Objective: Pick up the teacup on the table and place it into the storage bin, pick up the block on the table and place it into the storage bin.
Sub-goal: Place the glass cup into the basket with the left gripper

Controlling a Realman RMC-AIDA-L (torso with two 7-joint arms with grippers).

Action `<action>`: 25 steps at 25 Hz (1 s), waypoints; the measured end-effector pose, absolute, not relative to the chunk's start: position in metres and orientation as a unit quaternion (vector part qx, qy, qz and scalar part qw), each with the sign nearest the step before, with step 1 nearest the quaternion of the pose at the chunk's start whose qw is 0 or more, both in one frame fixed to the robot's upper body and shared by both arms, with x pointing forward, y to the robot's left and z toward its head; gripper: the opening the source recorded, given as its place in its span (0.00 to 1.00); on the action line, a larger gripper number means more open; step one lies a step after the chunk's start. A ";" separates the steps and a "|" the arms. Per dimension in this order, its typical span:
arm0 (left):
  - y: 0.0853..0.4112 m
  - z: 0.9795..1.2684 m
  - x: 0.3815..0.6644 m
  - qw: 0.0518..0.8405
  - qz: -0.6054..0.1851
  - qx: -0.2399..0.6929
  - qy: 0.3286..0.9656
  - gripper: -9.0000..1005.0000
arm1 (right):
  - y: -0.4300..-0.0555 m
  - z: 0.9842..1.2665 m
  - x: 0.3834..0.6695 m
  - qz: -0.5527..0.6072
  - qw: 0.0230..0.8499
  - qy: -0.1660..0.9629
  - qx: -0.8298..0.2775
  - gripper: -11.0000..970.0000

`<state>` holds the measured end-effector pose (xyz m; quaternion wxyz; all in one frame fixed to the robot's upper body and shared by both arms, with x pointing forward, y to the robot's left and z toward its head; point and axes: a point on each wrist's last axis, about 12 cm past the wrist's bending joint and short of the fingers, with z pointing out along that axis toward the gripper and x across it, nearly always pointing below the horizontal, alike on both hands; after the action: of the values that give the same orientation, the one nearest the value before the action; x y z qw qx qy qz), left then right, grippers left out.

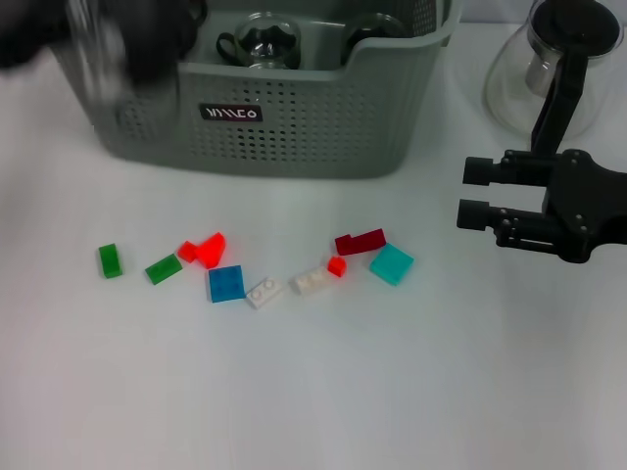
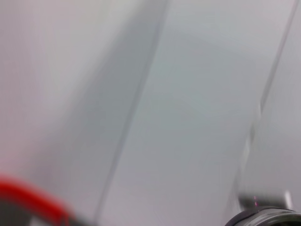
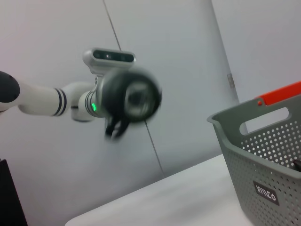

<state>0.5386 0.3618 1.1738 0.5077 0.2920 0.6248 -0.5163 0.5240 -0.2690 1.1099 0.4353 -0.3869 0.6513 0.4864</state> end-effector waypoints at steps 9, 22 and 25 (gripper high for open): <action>0.349 1.219 0.587 0.609 -0.502 0.160 0.594 0.05 | -0.270 1.110 0.523 0.487 0.435 0.651 -0.386 0.64; 0.260 1.263 0.683 0.510 -0.212 0.258 0.793 0.05 | -0.269 1.109 0.523 0.488 0.437 0.651 -0.384 0.64; 0.245 1.243 0.692 0.506 -0.130 0.273 0.808 0.05 | -0.268 1.110 0.524 0.488 0.437 0.650 -0.385 0.64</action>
<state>0.6918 0.2451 1.2430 0.5059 0.2726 0.8081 -0.1295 0.5242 -0.2683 1.1100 0.4368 -0.3850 0.6504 0.4878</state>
